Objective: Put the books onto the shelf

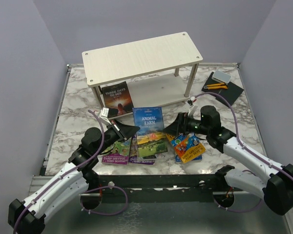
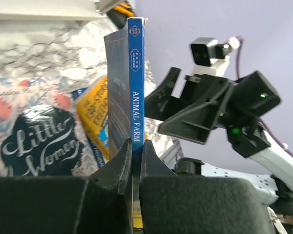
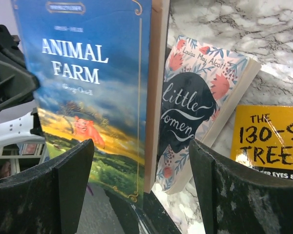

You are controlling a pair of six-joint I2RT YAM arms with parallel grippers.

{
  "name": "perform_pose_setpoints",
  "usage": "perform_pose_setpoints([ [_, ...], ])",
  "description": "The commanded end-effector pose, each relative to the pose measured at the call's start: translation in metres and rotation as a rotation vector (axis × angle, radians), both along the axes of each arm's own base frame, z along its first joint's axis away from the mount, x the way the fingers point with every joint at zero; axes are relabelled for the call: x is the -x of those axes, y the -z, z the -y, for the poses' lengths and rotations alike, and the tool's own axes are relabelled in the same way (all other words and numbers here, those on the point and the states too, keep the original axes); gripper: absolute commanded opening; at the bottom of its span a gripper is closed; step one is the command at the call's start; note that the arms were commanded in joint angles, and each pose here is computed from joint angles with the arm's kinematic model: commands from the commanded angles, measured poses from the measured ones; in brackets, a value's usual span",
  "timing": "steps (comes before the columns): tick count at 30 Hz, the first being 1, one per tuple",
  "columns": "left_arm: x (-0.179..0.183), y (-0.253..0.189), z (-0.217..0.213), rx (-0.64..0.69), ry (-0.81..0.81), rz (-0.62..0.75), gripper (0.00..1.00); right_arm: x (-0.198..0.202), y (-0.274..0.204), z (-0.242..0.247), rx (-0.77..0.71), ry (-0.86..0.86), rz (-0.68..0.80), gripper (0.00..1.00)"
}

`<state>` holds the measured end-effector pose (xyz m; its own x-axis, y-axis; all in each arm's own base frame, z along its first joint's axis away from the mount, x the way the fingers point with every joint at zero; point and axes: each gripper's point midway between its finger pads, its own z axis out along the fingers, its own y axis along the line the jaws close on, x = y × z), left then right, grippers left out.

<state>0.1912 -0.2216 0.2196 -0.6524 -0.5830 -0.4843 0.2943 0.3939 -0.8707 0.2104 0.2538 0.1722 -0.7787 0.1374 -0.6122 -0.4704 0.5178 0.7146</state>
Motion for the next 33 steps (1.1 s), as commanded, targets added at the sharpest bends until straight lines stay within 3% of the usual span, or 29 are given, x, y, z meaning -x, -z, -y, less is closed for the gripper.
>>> perform_pose_setpoints([
  [1, 0.015, -0.086, 0.011, 0.172, 0.108, 0.198, 0.00, 0.000, -0.019, -0.010, -0.059, -0.036, 0.037, 0.82],
  [9, 0.029, -0.120, 0.015, 0.278, 0.180, 0.254, 0.00, 0.007, -0.039, -0.015, -0.138, -0.075, 0.078, 0.83],
  [18, 0.035, -0.136, 0.015, 0.349, 0.206, 0.280, 0.00, 0.040, -0.077, -0.016, -0.326, -0.194, 0.171, 0.82],
  [24, 0.031, -0.133, 0.014, 0.331, 0.191, 0.277, 0.00, 0.058, -0.099, -0.009, -0.392, -0.225, 0.242, 0.73],
  [33, 0.023, -0.121, 0.017, 0.277, 0.170, 0.267, 0.00, 0.072, -0.120, -0.005, -0.447, -0.259, 0.266, 0.49],
])
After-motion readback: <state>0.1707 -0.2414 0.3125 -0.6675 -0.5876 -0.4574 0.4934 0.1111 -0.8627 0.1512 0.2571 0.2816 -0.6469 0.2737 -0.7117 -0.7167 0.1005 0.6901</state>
